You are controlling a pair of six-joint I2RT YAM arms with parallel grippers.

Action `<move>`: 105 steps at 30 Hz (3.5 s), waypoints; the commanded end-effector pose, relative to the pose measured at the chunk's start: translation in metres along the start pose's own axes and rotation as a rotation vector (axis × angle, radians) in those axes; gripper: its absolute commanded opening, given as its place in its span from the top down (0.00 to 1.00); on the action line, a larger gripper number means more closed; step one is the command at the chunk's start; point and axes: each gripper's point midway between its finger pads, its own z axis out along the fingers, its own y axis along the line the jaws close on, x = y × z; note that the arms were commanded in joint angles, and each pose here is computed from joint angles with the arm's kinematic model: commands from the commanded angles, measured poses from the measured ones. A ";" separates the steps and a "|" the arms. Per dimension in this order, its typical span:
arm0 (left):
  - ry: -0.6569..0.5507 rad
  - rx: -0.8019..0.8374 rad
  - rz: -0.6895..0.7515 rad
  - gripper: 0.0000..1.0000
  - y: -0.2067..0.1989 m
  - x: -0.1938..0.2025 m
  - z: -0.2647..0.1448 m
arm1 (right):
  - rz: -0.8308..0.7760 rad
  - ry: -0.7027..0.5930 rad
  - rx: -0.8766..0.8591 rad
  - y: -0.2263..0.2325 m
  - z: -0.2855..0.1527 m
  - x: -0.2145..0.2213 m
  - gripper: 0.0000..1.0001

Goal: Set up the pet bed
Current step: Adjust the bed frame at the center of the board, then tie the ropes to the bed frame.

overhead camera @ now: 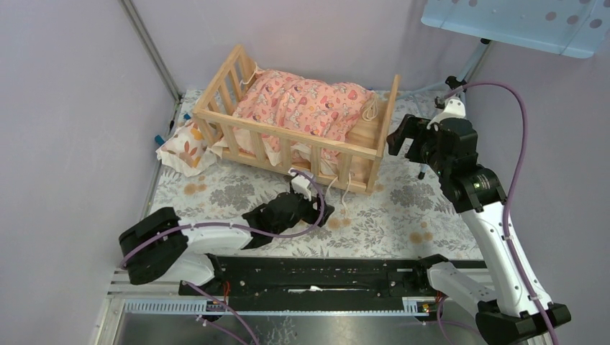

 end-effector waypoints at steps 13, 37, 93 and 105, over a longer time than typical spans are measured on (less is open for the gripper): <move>-0.249 -0.059 -0.076 0.45 0.003 -0.035 0.057 | 0.020 -0.042 -0.030 -0.001 -0.017 0.005 0.08; 0.047 0.072 -0.095 1.00 -0.020 0.021 -0.002 | 0.122 -0.084 -0.192 -0.006 -0.049 0.078 0.24; 0.163 0.028 -0.138 1.00 -0.033 0.047 -0.064 | 0.171 -0.345 -0.363 0.065 0.094 0.214 0.42; 0.156 0.023 -0.133 1.00 -0.031 0.048 -0.062 | 0.155 -0.370 -0.347 0.081 0.116 0.208 0.44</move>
